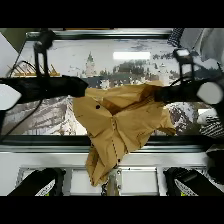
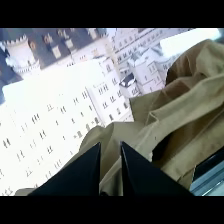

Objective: Fold the clothes and pants, and hang the long-sleeved shirts on hangers.

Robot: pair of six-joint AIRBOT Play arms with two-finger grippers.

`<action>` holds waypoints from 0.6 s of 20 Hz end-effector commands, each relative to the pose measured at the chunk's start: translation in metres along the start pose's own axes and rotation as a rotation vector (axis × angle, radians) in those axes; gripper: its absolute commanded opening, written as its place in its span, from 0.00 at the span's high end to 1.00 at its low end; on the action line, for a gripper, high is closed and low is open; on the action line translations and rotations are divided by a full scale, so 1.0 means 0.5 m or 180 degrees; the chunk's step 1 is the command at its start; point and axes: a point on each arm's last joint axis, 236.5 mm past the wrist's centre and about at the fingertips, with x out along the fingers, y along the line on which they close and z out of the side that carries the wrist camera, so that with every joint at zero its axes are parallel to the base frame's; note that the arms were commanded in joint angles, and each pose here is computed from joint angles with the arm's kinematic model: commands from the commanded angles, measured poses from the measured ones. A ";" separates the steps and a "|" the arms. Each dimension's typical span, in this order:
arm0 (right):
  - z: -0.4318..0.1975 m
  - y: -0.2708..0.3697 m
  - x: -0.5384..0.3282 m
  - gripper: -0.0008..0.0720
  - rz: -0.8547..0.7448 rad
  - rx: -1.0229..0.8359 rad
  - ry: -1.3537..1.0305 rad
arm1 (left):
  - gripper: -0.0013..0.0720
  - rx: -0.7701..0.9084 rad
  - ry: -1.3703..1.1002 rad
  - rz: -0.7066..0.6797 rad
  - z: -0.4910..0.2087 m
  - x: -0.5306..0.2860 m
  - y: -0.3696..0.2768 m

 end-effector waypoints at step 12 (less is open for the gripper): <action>-0.073 -0.018 -0.110 0.96 -0.0077 0.0066 0.0453 | 0.94 -0.0316 0.0227 0.0495 -0.114 0.097 0.062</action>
